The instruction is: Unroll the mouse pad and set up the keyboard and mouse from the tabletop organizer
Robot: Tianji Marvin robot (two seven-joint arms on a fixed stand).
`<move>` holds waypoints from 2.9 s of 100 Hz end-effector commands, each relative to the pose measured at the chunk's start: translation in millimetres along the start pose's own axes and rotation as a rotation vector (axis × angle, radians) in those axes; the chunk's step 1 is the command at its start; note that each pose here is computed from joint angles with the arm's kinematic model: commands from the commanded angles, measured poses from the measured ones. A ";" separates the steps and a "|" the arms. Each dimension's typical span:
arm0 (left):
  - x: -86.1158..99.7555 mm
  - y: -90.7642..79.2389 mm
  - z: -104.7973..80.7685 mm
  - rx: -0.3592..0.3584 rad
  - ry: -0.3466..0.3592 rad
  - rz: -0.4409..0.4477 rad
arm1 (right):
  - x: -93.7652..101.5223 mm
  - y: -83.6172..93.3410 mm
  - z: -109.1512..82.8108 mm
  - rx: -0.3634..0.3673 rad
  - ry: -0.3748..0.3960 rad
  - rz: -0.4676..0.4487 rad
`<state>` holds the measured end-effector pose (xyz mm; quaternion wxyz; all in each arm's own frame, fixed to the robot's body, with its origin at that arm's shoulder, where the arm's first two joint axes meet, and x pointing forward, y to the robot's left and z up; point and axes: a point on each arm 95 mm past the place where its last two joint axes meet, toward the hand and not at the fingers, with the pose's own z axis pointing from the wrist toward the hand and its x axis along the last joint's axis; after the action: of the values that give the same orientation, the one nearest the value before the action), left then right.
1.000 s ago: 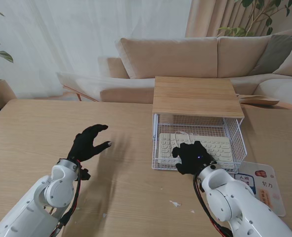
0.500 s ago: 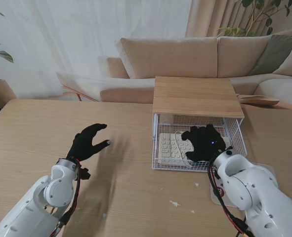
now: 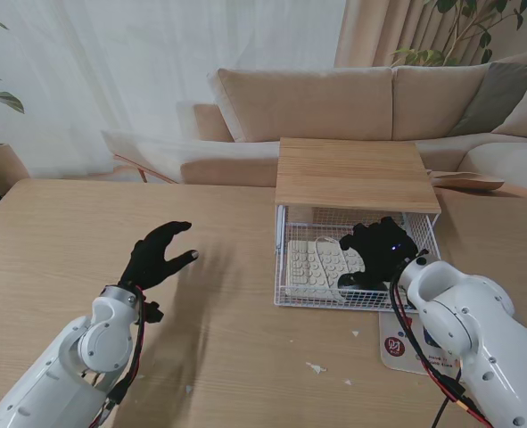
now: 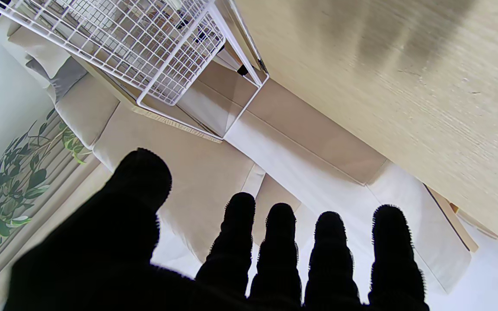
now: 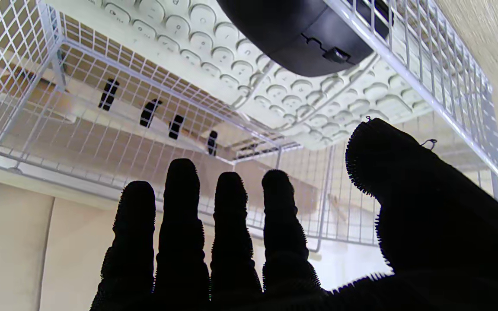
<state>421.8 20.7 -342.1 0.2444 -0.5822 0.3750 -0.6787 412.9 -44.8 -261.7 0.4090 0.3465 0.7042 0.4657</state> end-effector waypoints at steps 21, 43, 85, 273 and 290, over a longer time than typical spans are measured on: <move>0.8 -0.5 1.0 -0.001 0.000 -0.005 | -0.4 -13.5 5.8 0.071 -0.001 -0.033; 0.2 -0.9 1.0 0.001 0.000 -0.004 | -2.5 -17.0 11.1 0.122 0.001 -0.043; -0.1 -1.0 1.0 0.000 0.001 0.001 | -5.1 -25.7 21.6 0.151 -0.014 -0.046; -3.2 1.0 4.2 -0.013 -0.014 0.014 | -26.5 -43.2 51.4 0.341 0.157 -0.226; -3.7 0.4 4.5 -0.010 -0.015 0.015 | -26.0 -45.1 54.4 0.309 0.163 -0.240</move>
<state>426.9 24.4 -343.7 0.2534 -0.5834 0.3776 -0.6729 473.0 -59.4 -290.7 0.3556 0.2789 0.8250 0.3393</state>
